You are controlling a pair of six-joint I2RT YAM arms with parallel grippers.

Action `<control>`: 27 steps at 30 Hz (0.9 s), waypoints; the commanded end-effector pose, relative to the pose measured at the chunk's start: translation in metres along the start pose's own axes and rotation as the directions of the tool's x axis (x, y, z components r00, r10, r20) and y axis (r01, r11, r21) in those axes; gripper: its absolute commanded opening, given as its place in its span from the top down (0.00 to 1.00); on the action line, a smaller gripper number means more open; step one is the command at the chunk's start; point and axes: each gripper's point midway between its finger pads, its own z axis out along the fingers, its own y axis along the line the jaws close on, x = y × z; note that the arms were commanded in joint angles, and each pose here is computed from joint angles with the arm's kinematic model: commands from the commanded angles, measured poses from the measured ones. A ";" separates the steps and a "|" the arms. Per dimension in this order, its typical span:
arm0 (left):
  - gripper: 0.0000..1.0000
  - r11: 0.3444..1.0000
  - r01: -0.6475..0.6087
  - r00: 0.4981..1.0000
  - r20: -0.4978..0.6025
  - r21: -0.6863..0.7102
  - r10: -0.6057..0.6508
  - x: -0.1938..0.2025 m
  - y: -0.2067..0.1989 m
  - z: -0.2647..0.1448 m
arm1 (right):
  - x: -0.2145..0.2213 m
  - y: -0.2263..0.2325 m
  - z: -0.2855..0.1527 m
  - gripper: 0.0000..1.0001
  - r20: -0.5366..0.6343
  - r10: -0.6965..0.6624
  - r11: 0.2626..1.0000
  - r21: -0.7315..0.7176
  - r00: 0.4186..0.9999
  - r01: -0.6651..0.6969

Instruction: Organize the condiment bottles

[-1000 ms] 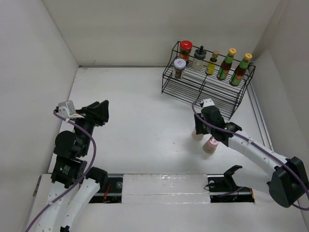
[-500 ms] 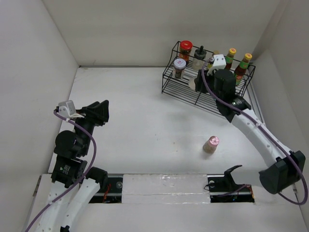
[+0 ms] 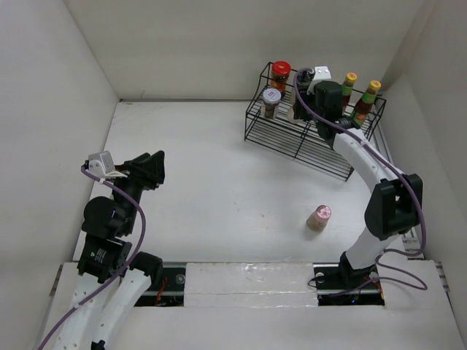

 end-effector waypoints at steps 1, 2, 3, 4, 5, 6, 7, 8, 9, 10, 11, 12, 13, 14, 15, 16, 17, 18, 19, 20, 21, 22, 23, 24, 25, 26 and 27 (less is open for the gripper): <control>0.53 1.000 0.001 0.999 0.034 0.021 -0.002 -0.009 -0.006 0.000 | -0.038 0.006 0.001 0.69 0.079 -0.005 0.999 -0.044 0.997 0.008; 0.53 1.000 0.001 0.999 0.034 0.021 -0.002 -0.009 -0.006 0.000 | -0.042 0.008 0.000 0.67 0.087 -0.004 0.998 -0.056 0.996 0.009; 0.51 1.000 0.001 0.999 0.034 0.021 -0.002 -0.009 -0.006 0.000 | -0.035 0.008 0.004 0.62 0.065 -0.006 0.998 -0.055 0.998 0.010; 0.51 1.000 0.001 0.999 0.034 0.021 -0.002 -0.009 -0.006 0.000 | -0.035 0.008 0.004 0.57 0.064 -0.006 0.998 -0.055 0.998 0.010; 0.50 1.000 0.001 0.999 0.034 0.021 -0.002 -0.009 -0.006 0.000 | -0.035 0.008 0.004 0.48 0.064 -0.006 0.998 -0.055 0.998 0.010; 0.48 1.000 0.001 0.999 0.034 0.021 -0.002 -0.009 -0.006 0.000 | -0.031 0.008 0.007 0.30 0.055 -0.007 0.998 -0.055 0.998 0.010; 0.48 1.000 0.001 0.999 0.034 0.021 -0.002 -0.009 -0.006 0.000 | -0.031 0.008 0.007 0.24 0.055 -0.007 0.998 -0.055 0.998 0.010; 0.46 1.000 0.001 0.999 0.034 0.021 -0.002 -0.009 -0.006 0.000 | -0.031 0.008 0.007 0.19 0.055 -0.007 0.998 -0.055 0.998 0.010; 0.44 1.000 0.001 0.999 0.034 0.021 -0.002 -0.009 -0.006 0.000 | -0.031 0.006 0.007 0.15 0.056 -0.007 0.999 -0.042 0.998 0.009; 0.43 1.000 0.001 0.999 0.034 0.021 -0.002 -0.009 -0.006 0.000 | -0.035 0.011 0.003 0.13 0.066 -0.008 0.999 -0.052 0.998 0.012; 0.42 1.000 0.001 0.999 0.034 0.021 -0.002 -0.009 -0.006 0.000 | -0.039 0.011 0.000 0.13 0.075 0.002 0.999 -0.053 0.997 0.002; 0.42 1.000 0.001 0.999 0.034 0.021 -0.002 -0.009 -0.006 0.000 | -0.039 0.011 0.000 0.13 0.075 0.002 0.999 -0.053 0.997 0.002; 0.42 1.000 0.001 0.999 0.034 0.021 -0.002 -0.009 -0.006 0.000 | -0.045 0.009 -0.005 0.13 0.089 0.003 0.999 -0.043 0.996 0.000; 0.42 1.000 0.001 0.999 0.034 0.021 -0.002 -0.009 -0.006 0.000 | -0.057 0.015 -0.013 0.12 0.122 0.005 0.998 -0.056 0.993 0.002; 0.42 1.000 0.001 0.999 0.034 0.021 -0.002 -0.009 -0.006 0.000 | -0.060 0.013 -0.017 0.12 0.138 0.007 0.999 -0.046 0.990 -0.001; 0.42 1.000 0.001 0.999 0.034 0.021 -0.002 -0.009 -0.006 0.000 | -0.064 0.011 -0.021 0.12 0.149 0.008 0.999 -0.038 0.989 -0.003; 0.42 1.000 0.001 0.999 0.034 0.021 -0.002 -0.009 -0.006 0.000 | -0.067 0.011 -0.024 0.12 0.161 0.010 0.999 -0.039 0.987 -0.004; 0.42 1.000 0.001 0.999 0.034 0.021 -0.002 -0.009 -0.006 0.000 | -0.074 0.010 -0.033 0.12 0.179 0.012 0.999 -0.041 0.984 -0.005; 0.42 1.000 0.002 0.999 0.042 0.026 -0.004 -0.012 -0.006 -0.002 | -0.076 0.015 -0.039 0.12 0.186 0.012 0.999 -0.051 0.982 -0.002; 0.41 1.000 0.003 0.999 0.042 0.026 -0.004 -0.012 -0.006 -0.002 | -0.081 0.009 -0.046 0.12 0.207 0.015 1.000 -0.020 0.978 -0.011; 0.41 1.000 0.003 0.999 0.042 0.026 -0.004 -0.012 -0.006 -0.002 | -0.080 0.009 -0.060 0.12 0.216 0.015 1.000 -0.013 0.976 -0.012; 0.41 1.000 0.003 0.999 0.042 0.026 -0.004 -0.012 -0.006 -0.002 | -0.082 0.004 -0.069 0.12 0.233 0.017 1.000 0.006 0.972 -0.019; 0.41 1.000 0.003 0.999 0.042 0.026 -0.004 -0.012 -0.006 -0.002 | -0.079 -0.002 -0.078 0.12 0.238 0.016 0.998 0.048 0.971 -0.029; 0.41 1.000 0.003 0.999 0.042 0.026 -0.004 -0.012 -0.006 -0.002 | -0.055 -0.008 -0.080 0.13 0.199 0.010 0.997 0.070 0.980 -0.024; 0.39 1.000 0.004 0.999 0.050 0.030 -0.006 -0.014 -0.007 -0.004 | -0.062 -0.009 -0.103 0.15 0.240 0.035 0.996 0.067 0.970 -0.053; 0.39 1.000 0.004 0.999 0.050 0.030 -0.006 -0.014 -0.007 -0.004 | -0.051 -0.012 -0.110 0.18 0.234 0.047 0.995 0.076 0.971 -0.067; 0.39 1.000 0.004 0.999 0.050 0.030 -0.006 -0.014 -0.007 -0.004 | -0.039 -0.011 -0.117 0.45 0.222 0.059 0.994 0.075 0.973 -0.077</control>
